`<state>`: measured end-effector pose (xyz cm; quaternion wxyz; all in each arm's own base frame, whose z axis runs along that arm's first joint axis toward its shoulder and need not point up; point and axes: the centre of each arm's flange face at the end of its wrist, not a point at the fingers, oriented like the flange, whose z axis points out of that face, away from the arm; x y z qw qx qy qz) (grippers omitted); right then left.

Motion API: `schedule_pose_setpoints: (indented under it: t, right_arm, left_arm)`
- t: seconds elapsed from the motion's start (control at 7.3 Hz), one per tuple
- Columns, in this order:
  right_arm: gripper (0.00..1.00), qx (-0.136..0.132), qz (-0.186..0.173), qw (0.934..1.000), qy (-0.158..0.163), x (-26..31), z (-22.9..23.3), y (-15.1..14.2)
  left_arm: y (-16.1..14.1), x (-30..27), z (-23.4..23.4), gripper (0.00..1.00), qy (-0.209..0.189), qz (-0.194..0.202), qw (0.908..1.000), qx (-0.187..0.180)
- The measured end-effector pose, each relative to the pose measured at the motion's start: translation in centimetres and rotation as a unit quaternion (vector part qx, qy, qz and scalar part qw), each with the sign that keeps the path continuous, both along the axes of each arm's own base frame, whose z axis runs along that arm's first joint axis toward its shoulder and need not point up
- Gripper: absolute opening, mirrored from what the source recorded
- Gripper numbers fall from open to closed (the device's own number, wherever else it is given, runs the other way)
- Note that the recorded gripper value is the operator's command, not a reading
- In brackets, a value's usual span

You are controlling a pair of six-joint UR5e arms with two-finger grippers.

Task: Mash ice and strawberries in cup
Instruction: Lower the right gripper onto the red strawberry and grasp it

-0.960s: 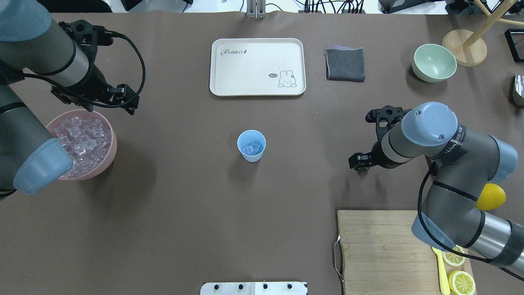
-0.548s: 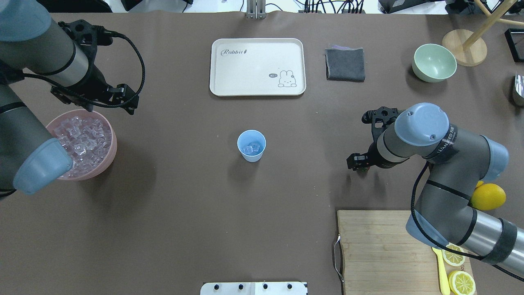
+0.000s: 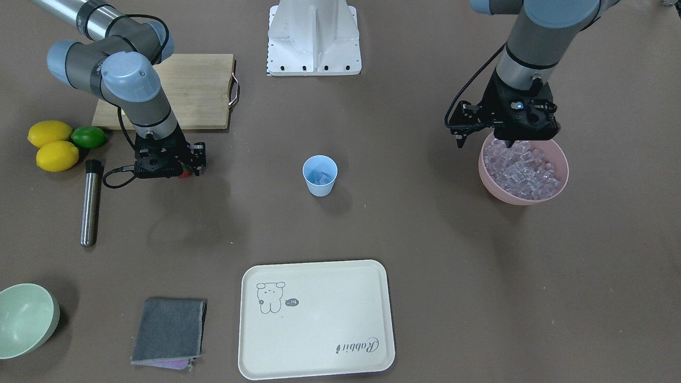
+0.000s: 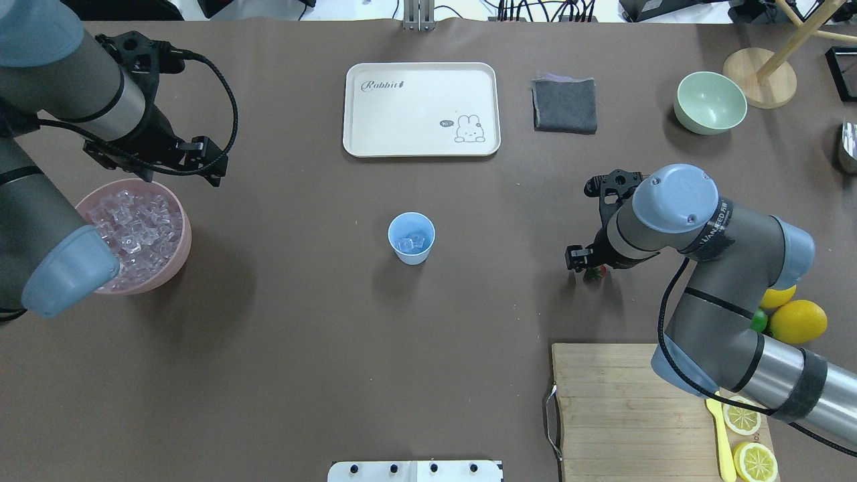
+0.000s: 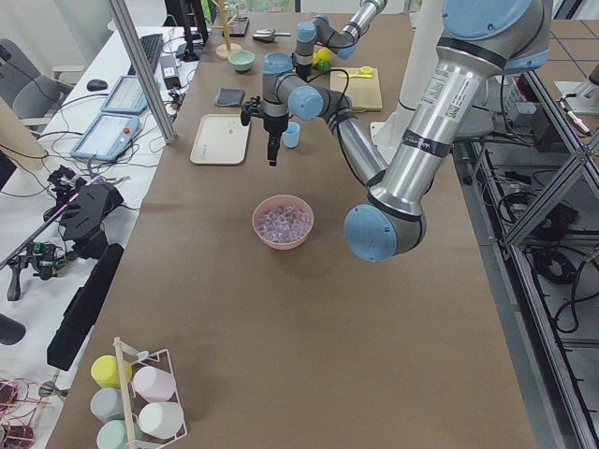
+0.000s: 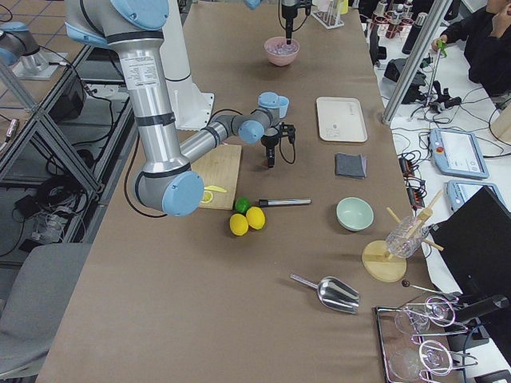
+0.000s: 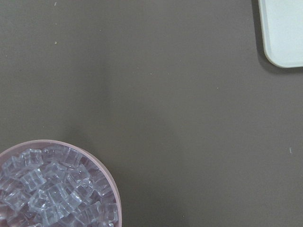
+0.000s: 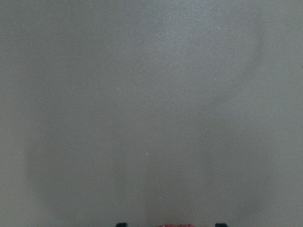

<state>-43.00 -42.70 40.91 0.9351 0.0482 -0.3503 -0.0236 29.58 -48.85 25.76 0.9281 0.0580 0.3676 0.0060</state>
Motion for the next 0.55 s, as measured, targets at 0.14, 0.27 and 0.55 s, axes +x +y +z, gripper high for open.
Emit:
schedule_pose_setpoints:
  t: [0.14, 0.27, 0.55]
  right_arm:
    - [0.00, -0.001, 0.000, 1.0000, 0.000, 0.1, 0.0, 0.0]
    - [0.00, -0.002, 0.000, 1.0000, -0.002, 0.3, -0.1, -0.1]
    - [0.00, -0.005, 0.004, 0.9997, -0.022, 2.1, -1.8, -1.1]
  left_arm:
    - [0.0, 0.0, -0.1, 0.97, 0.001, 0.000, 1.0000, 0.001]
    - [0.0, 0.0, -0.2, 0.97, 0.001, 0.000, 1.0000, 0.002]
    - [0.0, 0.1, -0.6, 0.97, 0.004, -0.005, 1.0000, -0.001]
